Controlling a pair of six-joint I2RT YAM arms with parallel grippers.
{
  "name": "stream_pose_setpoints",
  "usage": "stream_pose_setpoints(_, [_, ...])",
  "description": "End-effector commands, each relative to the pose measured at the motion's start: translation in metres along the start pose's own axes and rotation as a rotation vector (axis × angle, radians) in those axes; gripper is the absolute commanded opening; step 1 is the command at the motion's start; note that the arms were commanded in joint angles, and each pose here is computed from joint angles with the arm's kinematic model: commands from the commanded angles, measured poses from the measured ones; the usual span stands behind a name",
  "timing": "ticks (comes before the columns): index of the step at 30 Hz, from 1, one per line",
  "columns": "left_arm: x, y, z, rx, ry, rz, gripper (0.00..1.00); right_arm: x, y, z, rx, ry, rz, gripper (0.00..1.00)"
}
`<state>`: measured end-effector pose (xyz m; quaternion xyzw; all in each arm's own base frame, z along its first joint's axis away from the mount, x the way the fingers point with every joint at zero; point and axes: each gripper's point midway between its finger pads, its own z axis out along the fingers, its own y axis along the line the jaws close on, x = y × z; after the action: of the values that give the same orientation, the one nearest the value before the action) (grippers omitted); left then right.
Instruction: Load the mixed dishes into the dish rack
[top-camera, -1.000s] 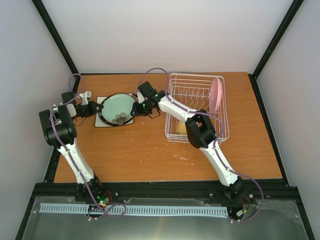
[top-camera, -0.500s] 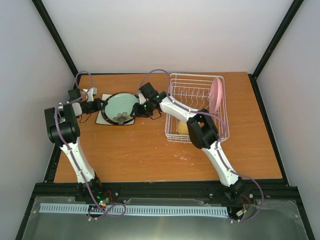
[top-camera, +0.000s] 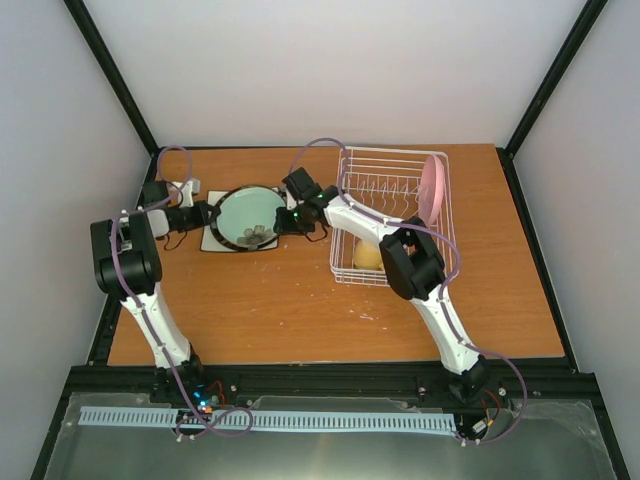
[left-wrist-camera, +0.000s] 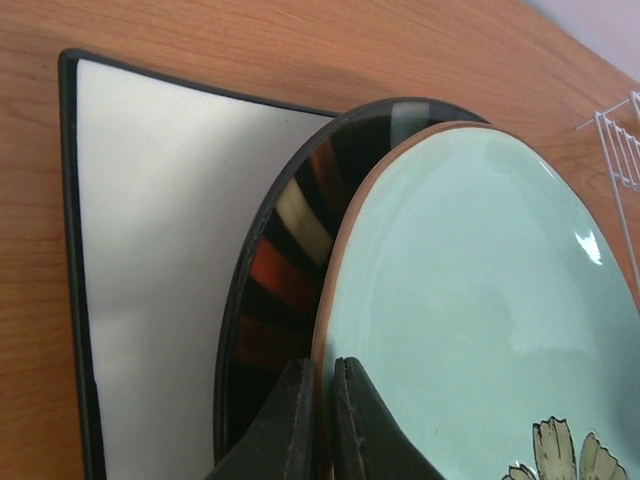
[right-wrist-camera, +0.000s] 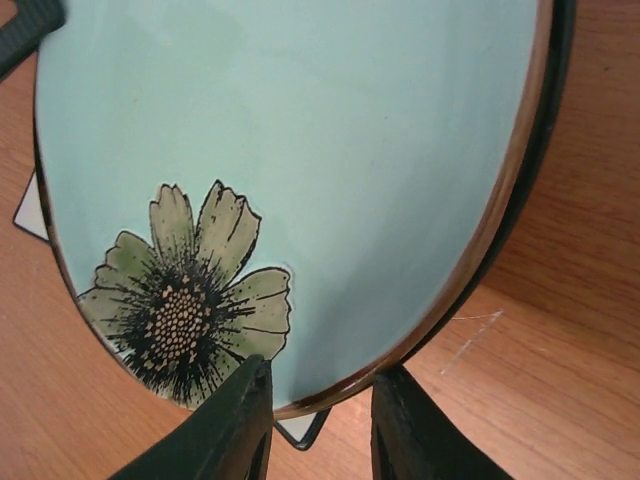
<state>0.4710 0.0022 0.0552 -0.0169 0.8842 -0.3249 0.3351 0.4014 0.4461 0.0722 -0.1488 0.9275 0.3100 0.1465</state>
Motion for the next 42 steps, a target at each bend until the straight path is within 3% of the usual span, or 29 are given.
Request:
stream_pose_setpoints(1, [0.046, -0.102, 0.005, 0.3, 0.205, -0.02, 0.01, -0.026, 0.051, -0.001, -0.127, -0.157, -0.119, 0.28])
stream_pose_setpoints(7, [0.013, -0.122, -0.012, 0.304, 0.154, 0.029, 0.01, -0.025, 0.049, -0.007, -0.125, -0.183, -0.115, 0.25])
stream_pose_setpoints(12, [0.003, -0.134, -0.023, 0.314, 0.128, 0.046, 0.01, -0.025, 0.05, -0.012, -0.141, -0.21, -0.115, 0.04])
stream_pose_setpoints(25, [0.007, -0.131, -0.021, 0.305, 0.13, 0.043, 0.01, -0.029, 0.055, -0.028, -0.151, -0.258, -0.137, 0.03])
stream_pose_setpoints(31, [0.002, -0.128, -0.017, 0.299, 0.131, 0.049, 0.01, -0.03, 0.057, -0.035, -0.149, -0.278, -0.158, 0.21])
stream_pose_setpoints(38, [-0.001, -0.124, -0.017, 0.308, 0.135, 0.059, 0.01, -0.029, 0.066, -0.051, -0.192, -0.332, -0.224, 0.52])
stream_pose_setpoints(42, [-0.002, -0.122, -0.022, 0.298, 0.135, 0.062, 0.01, -0.034, 0.074, -0.073, -0.185, -0.395, -0.329, 0.56])
